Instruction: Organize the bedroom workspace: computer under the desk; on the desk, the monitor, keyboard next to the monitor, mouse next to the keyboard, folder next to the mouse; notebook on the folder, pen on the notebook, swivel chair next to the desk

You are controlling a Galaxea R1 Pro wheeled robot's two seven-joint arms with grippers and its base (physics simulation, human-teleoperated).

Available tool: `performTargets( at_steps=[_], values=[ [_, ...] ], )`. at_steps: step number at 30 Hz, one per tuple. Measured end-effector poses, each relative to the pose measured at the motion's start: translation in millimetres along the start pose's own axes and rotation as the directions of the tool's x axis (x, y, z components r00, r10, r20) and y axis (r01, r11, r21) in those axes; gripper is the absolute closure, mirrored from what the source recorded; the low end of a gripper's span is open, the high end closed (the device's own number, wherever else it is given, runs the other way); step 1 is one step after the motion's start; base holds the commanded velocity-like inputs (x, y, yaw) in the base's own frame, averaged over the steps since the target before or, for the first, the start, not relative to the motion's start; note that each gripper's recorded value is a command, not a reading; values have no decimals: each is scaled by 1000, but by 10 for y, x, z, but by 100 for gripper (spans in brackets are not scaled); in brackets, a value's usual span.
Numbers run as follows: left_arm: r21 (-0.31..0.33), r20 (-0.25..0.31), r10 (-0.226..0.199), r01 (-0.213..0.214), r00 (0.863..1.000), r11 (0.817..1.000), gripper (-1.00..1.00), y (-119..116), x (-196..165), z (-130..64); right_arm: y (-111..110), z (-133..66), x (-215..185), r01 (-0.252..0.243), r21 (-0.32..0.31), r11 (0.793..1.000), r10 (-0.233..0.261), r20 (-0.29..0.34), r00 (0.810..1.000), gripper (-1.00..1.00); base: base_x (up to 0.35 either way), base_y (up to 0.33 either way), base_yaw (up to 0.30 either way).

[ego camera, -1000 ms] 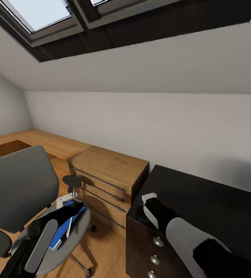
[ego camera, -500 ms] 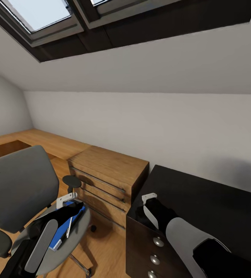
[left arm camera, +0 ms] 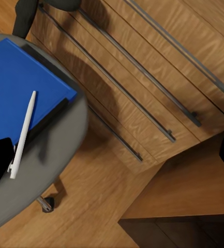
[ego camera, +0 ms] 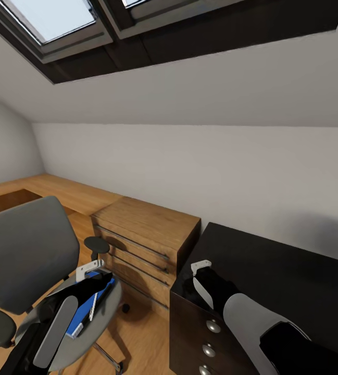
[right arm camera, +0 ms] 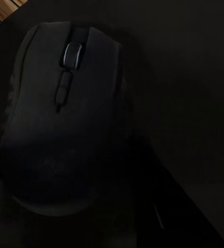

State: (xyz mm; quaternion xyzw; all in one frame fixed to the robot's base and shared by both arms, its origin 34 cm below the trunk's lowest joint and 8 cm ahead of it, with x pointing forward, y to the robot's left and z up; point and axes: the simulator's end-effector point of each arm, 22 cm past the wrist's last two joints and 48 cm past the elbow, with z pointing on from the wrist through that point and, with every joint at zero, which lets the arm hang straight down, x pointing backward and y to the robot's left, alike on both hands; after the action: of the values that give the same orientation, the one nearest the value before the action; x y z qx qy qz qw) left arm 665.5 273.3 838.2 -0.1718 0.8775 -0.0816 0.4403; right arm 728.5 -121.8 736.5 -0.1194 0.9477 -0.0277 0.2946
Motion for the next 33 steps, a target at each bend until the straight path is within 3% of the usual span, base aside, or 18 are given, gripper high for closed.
performTargets(
  at_steps=[27,33],
  values=[
    [-1,0,3,-3,1000,1000,-100,17,-6,0,0,0,-1,0,0,1000,0,0,1000,100,0,0,0],
    [-2,-3,5,-5,1000,1000,-100,-11,-74,-55,-10,-82,-70,-1,0,1000,1,3,1000,100,0,0,0]
  ],
)
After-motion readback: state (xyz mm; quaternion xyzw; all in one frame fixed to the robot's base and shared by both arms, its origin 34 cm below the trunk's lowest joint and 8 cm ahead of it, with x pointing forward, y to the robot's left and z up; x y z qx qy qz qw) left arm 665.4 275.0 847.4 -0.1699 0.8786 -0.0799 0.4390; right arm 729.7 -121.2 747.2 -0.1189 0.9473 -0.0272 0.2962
